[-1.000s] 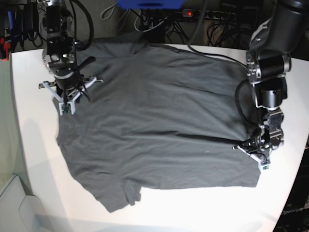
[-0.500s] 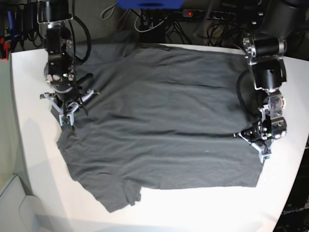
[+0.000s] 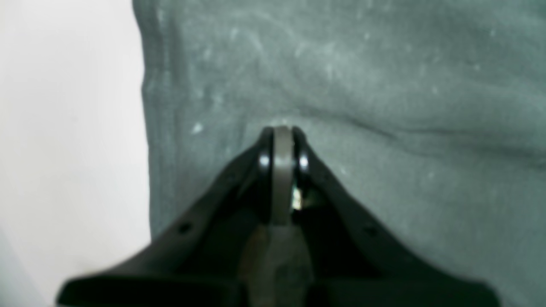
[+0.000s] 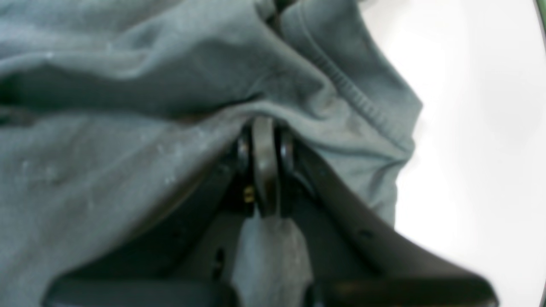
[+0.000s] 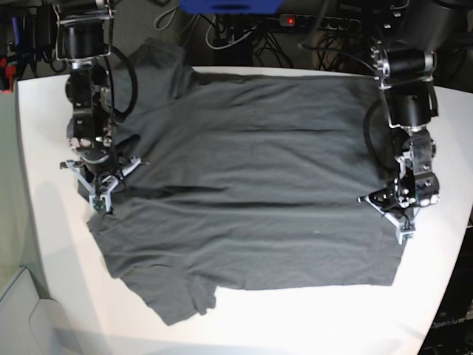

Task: Layout the t-shirt on the table in an organized manner, then fold the t-shirt properly
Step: 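Grasp the t-shirt sides with both grippers and pull them apart, then move both grippers to the collar-side corners of the t-shirt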

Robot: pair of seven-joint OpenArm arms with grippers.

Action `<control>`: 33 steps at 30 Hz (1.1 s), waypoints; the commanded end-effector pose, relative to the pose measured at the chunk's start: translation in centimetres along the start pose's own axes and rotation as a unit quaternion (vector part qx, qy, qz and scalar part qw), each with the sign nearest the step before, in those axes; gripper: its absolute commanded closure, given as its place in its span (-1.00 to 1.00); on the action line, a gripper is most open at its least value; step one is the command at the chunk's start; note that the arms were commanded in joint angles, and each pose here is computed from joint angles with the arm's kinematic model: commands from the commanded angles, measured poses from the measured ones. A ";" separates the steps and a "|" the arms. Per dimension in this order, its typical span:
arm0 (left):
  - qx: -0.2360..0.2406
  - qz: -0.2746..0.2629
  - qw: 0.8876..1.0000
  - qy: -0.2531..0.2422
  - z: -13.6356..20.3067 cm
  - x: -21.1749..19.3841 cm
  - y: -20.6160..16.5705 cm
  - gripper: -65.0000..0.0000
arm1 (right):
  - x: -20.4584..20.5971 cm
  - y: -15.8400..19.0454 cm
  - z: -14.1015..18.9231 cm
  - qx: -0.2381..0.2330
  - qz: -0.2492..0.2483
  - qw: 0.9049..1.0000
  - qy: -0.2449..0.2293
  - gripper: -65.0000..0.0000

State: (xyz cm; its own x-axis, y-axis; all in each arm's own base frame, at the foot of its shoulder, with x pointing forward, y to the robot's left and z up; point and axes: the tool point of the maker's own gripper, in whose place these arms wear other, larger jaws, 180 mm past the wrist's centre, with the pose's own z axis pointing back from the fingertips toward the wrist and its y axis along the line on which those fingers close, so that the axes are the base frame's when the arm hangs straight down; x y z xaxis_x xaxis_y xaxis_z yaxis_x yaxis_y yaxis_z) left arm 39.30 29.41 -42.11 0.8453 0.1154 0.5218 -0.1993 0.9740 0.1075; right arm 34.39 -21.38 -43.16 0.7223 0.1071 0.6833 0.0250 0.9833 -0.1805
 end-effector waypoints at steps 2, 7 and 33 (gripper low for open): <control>0.007 0.000 1.000 -0.017 0.5 1.6 0.7 1.00 | -0.8 -0.6 0.0 -0.006 0.006 1.000 0.024 1.00; 0.007 0.002 1.000 -0.026 0.1 1.7 0.7 1.00 | 0.0 -0.8 -0.1 -0.007 0.006 1.000 0.020 1.00; -0.009 0.039 0.998 -0.053 -1.4 7.2 1.0 1.00 | 3.3 -0.2 5.9 -0.003 0.020 0.998 -0.062 1.00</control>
State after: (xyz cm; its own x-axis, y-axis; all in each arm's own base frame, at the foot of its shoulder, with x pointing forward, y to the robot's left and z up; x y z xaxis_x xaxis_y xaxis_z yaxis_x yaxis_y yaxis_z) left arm 44.02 30.74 -41.85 0.8081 0.1746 0.5625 -0.2447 0.9683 0.0510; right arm 31.66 -20.06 -38.34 0.6747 0.1512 0.7224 -0.0063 0.9799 -0.1992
